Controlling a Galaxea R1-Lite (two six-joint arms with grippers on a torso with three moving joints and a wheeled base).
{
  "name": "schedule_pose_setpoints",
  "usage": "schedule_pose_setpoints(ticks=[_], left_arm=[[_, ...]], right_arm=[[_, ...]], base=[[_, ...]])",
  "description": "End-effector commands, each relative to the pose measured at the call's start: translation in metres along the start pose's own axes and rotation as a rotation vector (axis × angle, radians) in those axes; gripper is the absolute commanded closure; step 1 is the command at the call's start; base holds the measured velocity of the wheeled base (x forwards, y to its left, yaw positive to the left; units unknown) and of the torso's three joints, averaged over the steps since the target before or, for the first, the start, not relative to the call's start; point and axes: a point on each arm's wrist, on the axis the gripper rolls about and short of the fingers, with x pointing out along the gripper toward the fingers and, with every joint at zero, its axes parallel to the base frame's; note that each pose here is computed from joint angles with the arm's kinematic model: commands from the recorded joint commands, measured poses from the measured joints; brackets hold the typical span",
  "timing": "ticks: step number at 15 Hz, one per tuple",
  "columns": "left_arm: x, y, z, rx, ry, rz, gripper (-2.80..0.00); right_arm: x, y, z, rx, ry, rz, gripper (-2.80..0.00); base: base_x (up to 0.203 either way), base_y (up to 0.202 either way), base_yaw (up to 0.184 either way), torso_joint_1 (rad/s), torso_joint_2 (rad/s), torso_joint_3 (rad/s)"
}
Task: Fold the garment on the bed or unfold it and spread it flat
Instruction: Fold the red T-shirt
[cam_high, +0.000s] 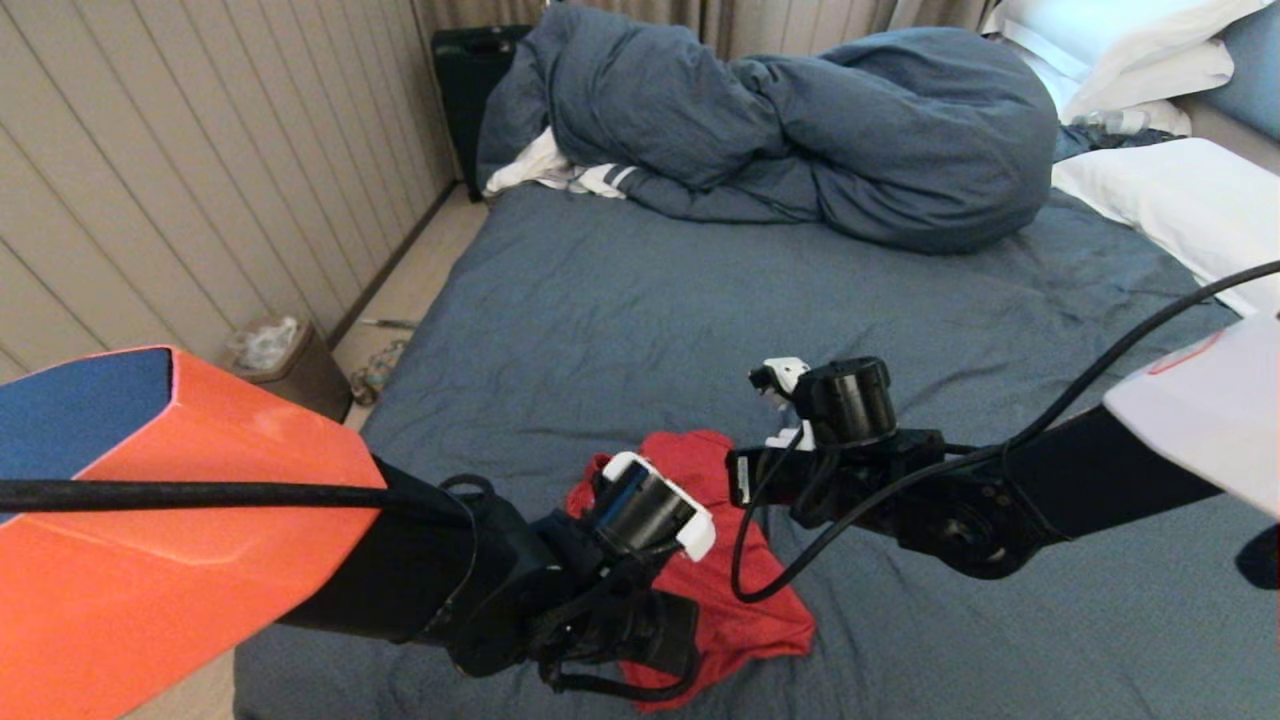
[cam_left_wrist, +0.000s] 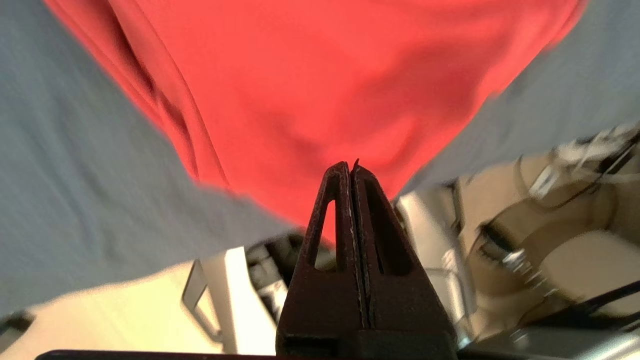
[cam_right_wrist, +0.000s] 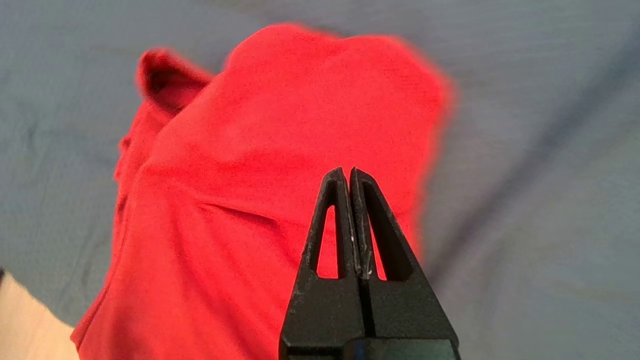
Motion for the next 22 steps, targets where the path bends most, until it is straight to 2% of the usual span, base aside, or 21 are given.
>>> schedule_pose_setpoints(ticks=[1, 7, 9, 11, 14, 22], left_arm=[[0.006, 0.000, -0.013, 0.014, 0.042, 0.010, 0.00], [0.026, 0.002, -0.028, 0.023, 0.037, 0.013, 0.00], [0.029, 0.004, -0.032, 0.024, 0.051, 0.016, 0.00], [0.030, 0.007, -0.037, 0.022, 0.059, 0.019, 0.00], [0.037, 0.012, -0.048, 0.026, 0.061, 0.020, 0.00], [0.009, 0.012, -0.048, 0.040, 0.016, -0.001, 0.00]], right_arm=[[0.021, 0.005, -0.011, -0.014, 0.037, 0.012, 0.00], [0.066, 0.012, -0.013, -0.022, 0.042, 0.021, 0.00], [0.077, 0.007, -0.013, -0.017, 0.054, 0.005, 0.00], [0.088, -0.009, -0.013, -0.020, 0.054, -0.027, 0.00], [0.092, -0.011, -0.010, -0.023, 0.044, -0.036, 0.00], [0.085, -0.011, 0.012, -0.014, -0.017, -0.032, 0.00]], base=[[0.000, 0.000, 0.000, 0.000, 0.00, 0.000], [0.000, 0.000, 0.000, 0.000, 0.00, 0.000], [0.000, 0.000, 0.000, 0.000, 0.00, 0.000], [0.000, 0.000, 0.000, 0.000, 0.00, 0.000], [0.000, 0.000, 0.000, 0.000, 0.00, 0.000], [0.000, 0.000, 0.000, 0.000, 0.00, 0.000]])
